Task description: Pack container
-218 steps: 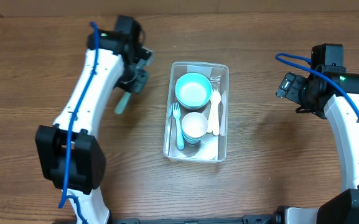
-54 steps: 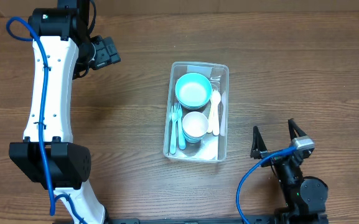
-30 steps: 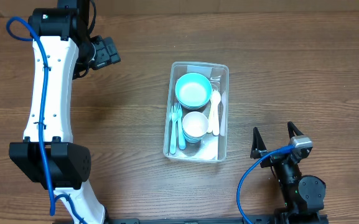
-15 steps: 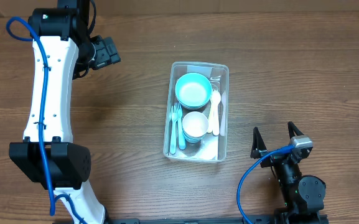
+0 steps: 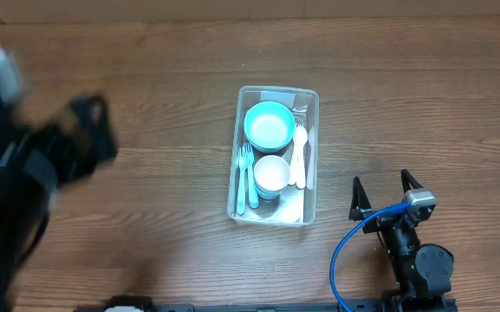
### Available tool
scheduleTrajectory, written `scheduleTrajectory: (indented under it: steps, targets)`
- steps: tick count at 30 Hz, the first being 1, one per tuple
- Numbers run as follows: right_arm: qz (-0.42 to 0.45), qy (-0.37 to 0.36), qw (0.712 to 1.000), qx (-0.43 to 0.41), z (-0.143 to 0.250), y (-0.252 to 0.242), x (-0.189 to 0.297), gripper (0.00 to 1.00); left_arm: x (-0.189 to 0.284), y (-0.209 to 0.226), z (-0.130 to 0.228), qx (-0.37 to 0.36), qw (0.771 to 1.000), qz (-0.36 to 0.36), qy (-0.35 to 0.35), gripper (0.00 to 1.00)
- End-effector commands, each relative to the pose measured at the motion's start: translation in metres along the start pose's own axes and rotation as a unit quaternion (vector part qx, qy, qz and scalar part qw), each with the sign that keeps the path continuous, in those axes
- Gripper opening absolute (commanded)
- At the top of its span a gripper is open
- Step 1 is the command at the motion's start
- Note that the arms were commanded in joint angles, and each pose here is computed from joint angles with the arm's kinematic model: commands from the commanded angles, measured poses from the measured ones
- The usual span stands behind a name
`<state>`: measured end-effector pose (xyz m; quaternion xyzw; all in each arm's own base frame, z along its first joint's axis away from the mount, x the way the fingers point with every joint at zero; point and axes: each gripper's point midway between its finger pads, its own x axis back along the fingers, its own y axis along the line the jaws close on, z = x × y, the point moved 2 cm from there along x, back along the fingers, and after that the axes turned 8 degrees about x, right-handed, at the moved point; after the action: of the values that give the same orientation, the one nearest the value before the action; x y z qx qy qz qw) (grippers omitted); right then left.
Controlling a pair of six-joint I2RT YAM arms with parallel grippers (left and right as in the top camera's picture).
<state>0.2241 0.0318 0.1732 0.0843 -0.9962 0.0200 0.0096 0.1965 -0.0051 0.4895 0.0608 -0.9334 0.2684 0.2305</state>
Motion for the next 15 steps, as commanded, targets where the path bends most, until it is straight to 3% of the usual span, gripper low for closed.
scheduleTrajectory:
  steps: [1, 4, 8, 15]
  targets:
    - [0.006, -0.001, 1.000, 0.002, 0.002, -0.002, 0.000, 1.00, 0.070, 0.010, 0.005, -0.002, 0.997, 0.038, -0.074, 1.00]
    - [0.006, -0.001, 1.000, 0.002, 0.002, -0.002, 0.000, 1.00, 0.119, 0.021, 0.019, 0.001, 0.990, 0.069, -0.122, 1.00]
    - [0.006, -0.001, 1.000, 0.002, 0.002, -0.002, 0.000, 1.00, 0.151, 0.039, 0.042, 0.003, 0.985, 0.089, -0.151, 1.00]
    - [0.006, -0.001, 1.000, 0.002, 0.002, -0.002, 0.000, 1.00, 0.130, 0.083, 0.099, 0.006, 0.989, 0.053, -0.140, 1.00]
